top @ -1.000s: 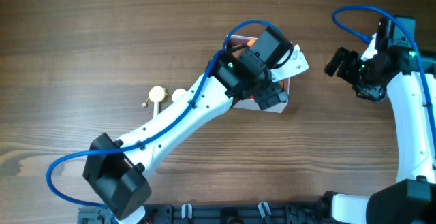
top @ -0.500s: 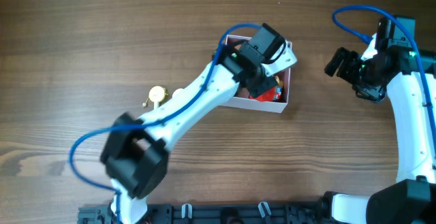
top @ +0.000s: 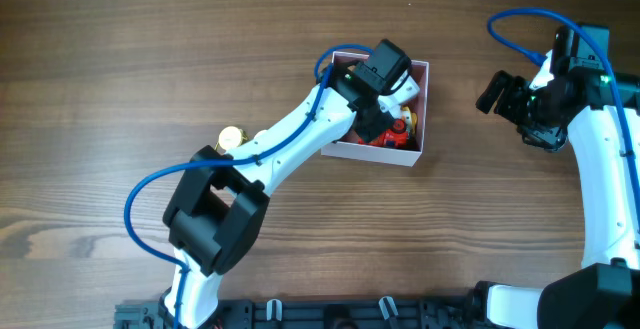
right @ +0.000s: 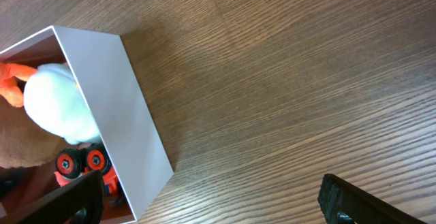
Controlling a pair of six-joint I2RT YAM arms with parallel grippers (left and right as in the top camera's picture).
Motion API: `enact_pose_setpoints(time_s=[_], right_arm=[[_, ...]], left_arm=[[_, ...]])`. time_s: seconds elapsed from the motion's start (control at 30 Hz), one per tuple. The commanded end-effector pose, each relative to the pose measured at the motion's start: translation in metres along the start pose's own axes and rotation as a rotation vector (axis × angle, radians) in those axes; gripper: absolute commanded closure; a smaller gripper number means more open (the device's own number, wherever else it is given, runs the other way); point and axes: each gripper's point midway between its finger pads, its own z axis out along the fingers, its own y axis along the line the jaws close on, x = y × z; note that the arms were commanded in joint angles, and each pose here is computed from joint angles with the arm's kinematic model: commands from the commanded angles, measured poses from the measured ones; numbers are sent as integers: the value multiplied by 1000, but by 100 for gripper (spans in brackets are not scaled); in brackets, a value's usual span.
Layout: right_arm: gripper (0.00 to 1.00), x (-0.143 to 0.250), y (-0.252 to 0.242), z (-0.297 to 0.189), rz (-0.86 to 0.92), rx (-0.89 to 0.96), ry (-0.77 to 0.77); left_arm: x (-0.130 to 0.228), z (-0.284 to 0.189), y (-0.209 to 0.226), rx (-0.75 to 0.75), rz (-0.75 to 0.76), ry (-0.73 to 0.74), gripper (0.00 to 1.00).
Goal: Pack container
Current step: 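Lower the left gripper onto the pig-face rattle drum and grasp it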
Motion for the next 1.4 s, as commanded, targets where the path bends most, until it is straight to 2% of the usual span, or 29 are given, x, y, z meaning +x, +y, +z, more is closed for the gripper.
enact_pose_setpoints(time_s=[0.0,0.03,0.1,0.17,0.23,0.27,0.33,0.37,0.47,0.57,0.63,0.77,0.93,1.1,1.27,1.37], right_arm=[[0,0,-1,2,-8,5,5],[0,0,-1,2,-8,5,5],[0,0,-1,2,-8,4,5],[0,-1,-1,2,-7,3,2],[0,-1,0,2,-8,2,0],[0,-2,0,2,-8,2,0],[0,-2,0,2,-8,2,0],[0,-2,0,2,-8,2,0],[0,-2,0,2,-8,2,-2],[0,-2,0,2,-8,1,-4],[0,-2,0,2,-8,1,-4],[0,-3,0,2,-8,0,-6],[0,-4,0,2,-6,-1,-9],[0,-4,0,2,-6,-1,-9],[0,-5,1,2,-7,-2,-13],[0,-5,1,2,-7,-3,-14]], left_arm=[[-14,-69,51,-263,-178,-106,40],[-14,-86,59,-305,-219,-128,32],[-9,-123,64,-330,-241,-161,25],[6,-152,70,-362,-252,-153,37],[27,-165,76,-366,-310,-113,36],[42,-167,81,-367,-398,-79,31],[78,-165,89,-353,-587,20,28],[96,-160,91,-327,-676,75,20],[130,-137,92,-182,-827,182,14],[161,-108,98,-104,-932,249,19],[180,-85,97,-65,-981,290,30],[201,-55,88,-33,-988,343,34],[218,-23,77,-15,-906,373,32],[236,1,64,-2,-899,411,34],[243,16,49,7,-866,424,39],[240,20,44,11,-815,411,46]])
